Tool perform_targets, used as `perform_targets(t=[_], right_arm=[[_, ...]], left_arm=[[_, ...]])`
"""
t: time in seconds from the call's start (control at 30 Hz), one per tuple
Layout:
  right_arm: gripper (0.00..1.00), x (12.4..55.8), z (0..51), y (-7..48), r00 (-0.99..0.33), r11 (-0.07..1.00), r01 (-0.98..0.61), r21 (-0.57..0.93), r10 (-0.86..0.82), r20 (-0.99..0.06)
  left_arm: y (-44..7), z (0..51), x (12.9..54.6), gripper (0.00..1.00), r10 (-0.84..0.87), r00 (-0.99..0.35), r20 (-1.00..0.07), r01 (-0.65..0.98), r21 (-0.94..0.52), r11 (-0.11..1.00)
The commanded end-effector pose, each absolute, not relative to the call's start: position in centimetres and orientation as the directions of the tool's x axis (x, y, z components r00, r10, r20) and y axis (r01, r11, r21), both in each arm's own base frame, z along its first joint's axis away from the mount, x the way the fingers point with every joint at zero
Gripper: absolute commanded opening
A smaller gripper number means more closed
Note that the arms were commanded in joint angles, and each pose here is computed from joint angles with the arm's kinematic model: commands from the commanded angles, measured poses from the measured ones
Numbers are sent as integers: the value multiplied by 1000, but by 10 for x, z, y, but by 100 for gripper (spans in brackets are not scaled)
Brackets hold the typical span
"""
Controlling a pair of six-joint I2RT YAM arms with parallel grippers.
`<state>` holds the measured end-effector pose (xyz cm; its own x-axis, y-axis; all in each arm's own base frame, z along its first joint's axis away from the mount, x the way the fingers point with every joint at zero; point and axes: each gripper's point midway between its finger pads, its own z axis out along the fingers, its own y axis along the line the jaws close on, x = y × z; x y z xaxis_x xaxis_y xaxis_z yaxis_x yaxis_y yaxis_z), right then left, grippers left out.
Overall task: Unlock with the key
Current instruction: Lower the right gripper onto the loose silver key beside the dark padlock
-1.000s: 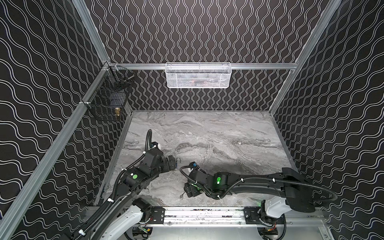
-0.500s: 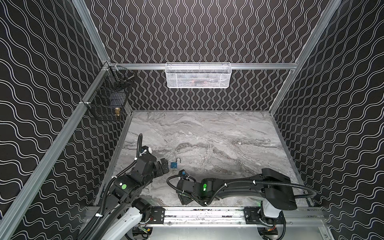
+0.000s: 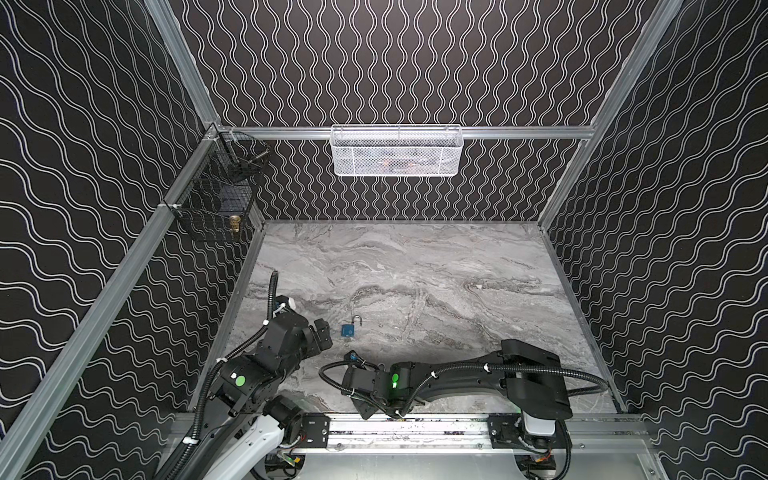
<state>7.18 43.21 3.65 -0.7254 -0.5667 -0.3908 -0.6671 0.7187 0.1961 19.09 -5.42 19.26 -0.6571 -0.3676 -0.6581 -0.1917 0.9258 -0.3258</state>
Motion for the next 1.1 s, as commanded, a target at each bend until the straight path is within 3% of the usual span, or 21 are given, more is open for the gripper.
perform_targets(t=[0.0, 0.4, 1.07], right_arm=[[47, 72, 26, 428, -718, 722, -673, 159, -586, -377], [40, 74, 14, 427, -711, 724, -677, 129, -600, -366], [18, 79, 11, 419, -714, 742, -666, 85, -599, -363]], left_arm=[[-49, 191, 190, 99, -390, -646, -656, -224, -325, 919], [-56, 189, 193, 99, -389, -659, -644, -212, -337, 917], [-59, 187, 197, 99, -394, -656, -643, -209, -347, 914]])
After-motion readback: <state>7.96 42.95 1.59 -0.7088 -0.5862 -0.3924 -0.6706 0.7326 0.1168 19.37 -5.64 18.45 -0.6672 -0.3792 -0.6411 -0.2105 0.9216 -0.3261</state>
